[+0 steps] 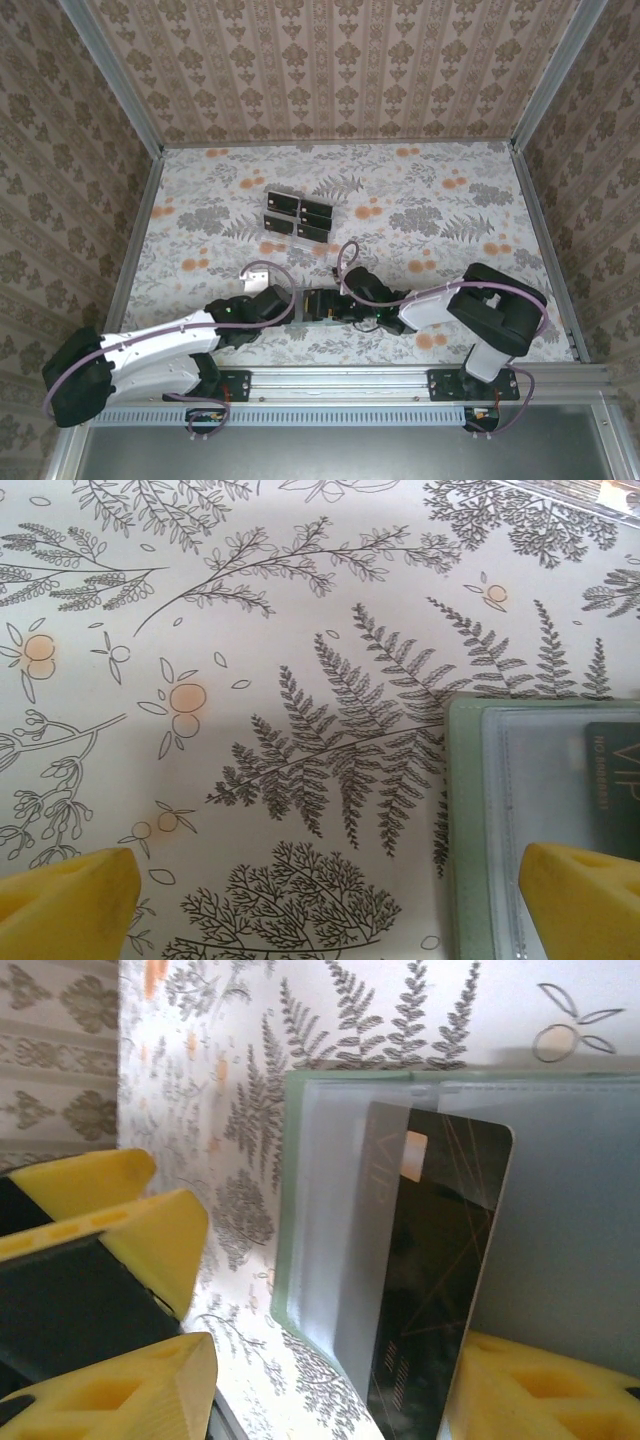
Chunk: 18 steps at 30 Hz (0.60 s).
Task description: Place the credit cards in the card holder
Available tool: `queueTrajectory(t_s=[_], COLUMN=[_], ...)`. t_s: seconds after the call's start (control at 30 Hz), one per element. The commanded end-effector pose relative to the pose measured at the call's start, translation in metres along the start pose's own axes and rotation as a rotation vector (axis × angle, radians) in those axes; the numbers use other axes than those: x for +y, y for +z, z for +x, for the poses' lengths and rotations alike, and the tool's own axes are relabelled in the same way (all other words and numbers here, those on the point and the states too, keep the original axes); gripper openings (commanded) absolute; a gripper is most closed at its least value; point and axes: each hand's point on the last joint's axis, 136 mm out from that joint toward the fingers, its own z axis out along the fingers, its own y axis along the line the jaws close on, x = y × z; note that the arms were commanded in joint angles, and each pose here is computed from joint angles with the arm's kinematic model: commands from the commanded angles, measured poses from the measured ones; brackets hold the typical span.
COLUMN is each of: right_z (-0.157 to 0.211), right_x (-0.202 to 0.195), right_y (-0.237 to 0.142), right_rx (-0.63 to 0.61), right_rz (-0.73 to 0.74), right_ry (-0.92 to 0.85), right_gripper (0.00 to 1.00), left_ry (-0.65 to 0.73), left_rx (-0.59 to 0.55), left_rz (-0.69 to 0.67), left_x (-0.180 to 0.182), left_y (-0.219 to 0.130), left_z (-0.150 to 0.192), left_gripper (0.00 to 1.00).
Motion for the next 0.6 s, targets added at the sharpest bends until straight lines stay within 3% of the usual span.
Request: queueTrajectory(t_s=[0.0, 0.2, 0.43, 0.57], right_z=[0.01, 0.001, -0.006, -0.008], right_x=[-0.034, -0.032, -0.031, -0.031], right_y=[-0.011, -0.017, -0.011, -0.006], right_rx=[0.056, 0.054, 0.053, 0.052], right_rz=[0.189, 0.255, 0.284, 0.294], right_ry=[-0.036, -0.093, -0.116, -0.122], right_gripper=[0.63, 0.61, 0.47, 0.44], left_ry=[0.035, 0.038, 0.034, 0.035], left_rx=[0.033, 0.054, 0.074, 0.084], left_rz=[-0.017, -0.019, -0.043, -0.051], left_x=[0.011, 0.013, 0.018, 0.021], left_y=[0.003, 0.01, 0.015, 0.018], left_z=[0.009, 0.013, 0.019, 0.022], left_gripper=[1.0, 1.0, 1.0, 1.0])
